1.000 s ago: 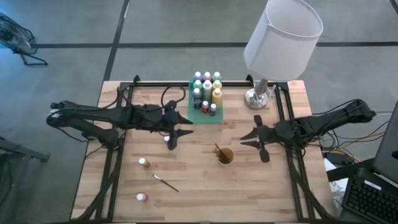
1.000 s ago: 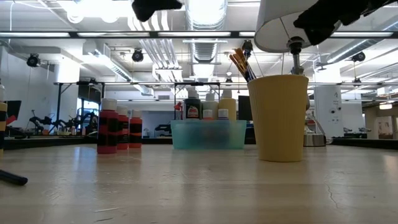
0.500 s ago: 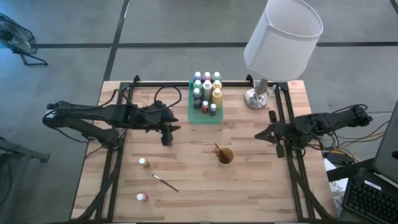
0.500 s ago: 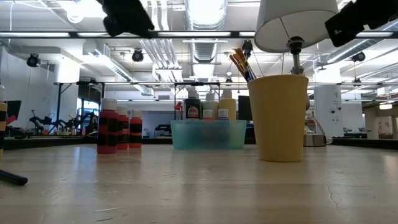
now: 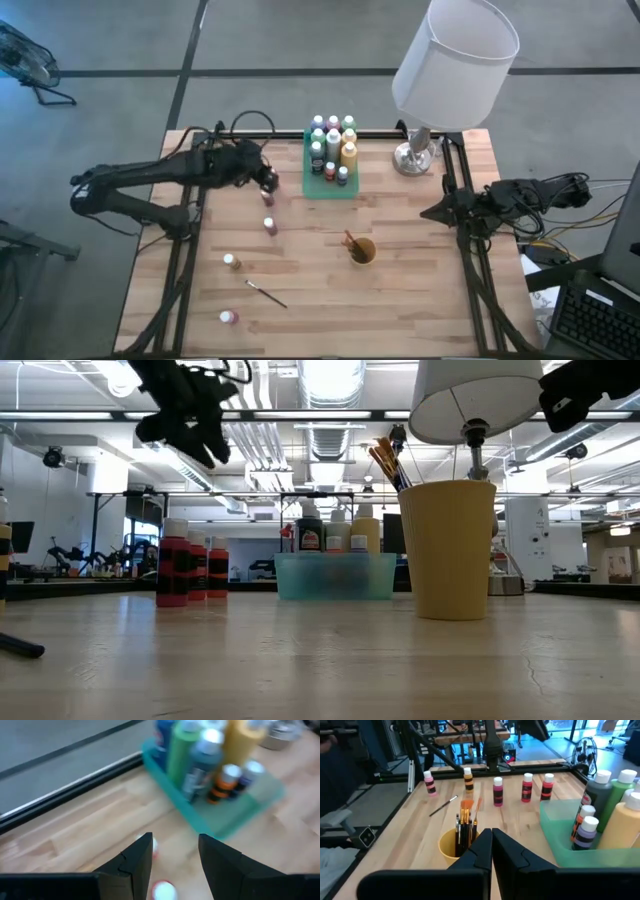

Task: Pick & Place Paint Supplies
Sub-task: Put the red paint bottle into the green bin

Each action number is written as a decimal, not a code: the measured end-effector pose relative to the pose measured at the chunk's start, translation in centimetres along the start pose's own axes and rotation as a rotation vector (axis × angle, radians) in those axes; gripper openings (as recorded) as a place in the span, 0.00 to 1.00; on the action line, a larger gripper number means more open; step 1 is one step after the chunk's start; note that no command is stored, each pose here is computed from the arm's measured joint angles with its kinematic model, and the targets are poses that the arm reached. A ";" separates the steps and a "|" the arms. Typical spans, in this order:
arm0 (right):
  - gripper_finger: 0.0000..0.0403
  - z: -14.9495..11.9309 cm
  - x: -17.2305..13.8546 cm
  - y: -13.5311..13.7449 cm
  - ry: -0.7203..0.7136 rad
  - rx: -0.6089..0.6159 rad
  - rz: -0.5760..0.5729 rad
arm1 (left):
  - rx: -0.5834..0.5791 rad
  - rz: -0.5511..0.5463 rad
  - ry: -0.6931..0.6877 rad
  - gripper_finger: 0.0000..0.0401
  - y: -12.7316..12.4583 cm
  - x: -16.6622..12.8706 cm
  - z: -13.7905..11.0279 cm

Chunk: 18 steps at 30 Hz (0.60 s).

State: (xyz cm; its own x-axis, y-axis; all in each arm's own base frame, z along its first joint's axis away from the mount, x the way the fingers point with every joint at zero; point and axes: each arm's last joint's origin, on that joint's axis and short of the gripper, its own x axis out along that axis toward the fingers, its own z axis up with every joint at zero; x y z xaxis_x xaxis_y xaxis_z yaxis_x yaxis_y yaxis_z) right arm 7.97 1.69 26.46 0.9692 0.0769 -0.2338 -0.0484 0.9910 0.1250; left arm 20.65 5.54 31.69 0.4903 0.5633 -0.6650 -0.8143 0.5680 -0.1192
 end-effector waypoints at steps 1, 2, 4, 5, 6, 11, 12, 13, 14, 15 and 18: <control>0.02 0.0 0.0 0.0 0.001 0.000 0.000 | -0.013 0.021 0.002 0.41 0.3 0.4 0.2; 0.02 0.0 0.0 0.0 0.001 0.000 0.000 | -0.025 0.036 0.010 0.41 0.6 0.8 0.4; 0.02 0.0 0.0 0.0 0.002 -0.003 0.000 | -0.043 0.053 0.037 0.41 1.1 1.6 0.7; 0.02 0.0 0.0 0.0 0.002 -0.003 0.000 | -0.049 0.057 0.054 0.41 1.3 2.1 0.8; 0.02 0.0 0.0 0.0 0.002 -0.003 0.000 | -0.053 0.063 0.072 0.41 1.4 2.6 0.9; 0.02 0.0 0.0 0.0 0.002 -0.003 0.000 | -0.044 0.102 0.143 0.41 1.8 4.8 0.9; 0.02 0.0 0.0 0.0 0.002 -0.003 0.000 | -0.039 0.109 0.152 0.41 1.8 5.2 0.9; 0.02 0.0 0.0 0.0 0.002 -0.003 0.000 | -0.031 0.116 0.161 0.41 1.9 5.5 0.9; 0.02 0.0 0.0 0.0 0.002 -0.003 0.000 | -0.027 0.123 0.167 0.41 1.9 5.8 0.9; 0.02 0.0 0.0 0.0 0.002 -0.003 0.000 | -0.025 0.129 0.174 0.41 1.9 6.1 0.9; 0.02 0.0 0.0 0.0 0.002 -0.003 0.000 | -0.017 0.147 0.196 0.41 1.9 6.9 0.7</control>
State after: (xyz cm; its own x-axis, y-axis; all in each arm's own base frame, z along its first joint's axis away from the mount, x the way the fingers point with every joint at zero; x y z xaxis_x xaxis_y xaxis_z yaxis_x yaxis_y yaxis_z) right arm 8.00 1.70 26.45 0.9688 0.0768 -0.2356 -0.0489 0.9913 0.1220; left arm 22.75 10.93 27.40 0.2978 0.5114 -0.8061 -0.8784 0.4774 -0.0217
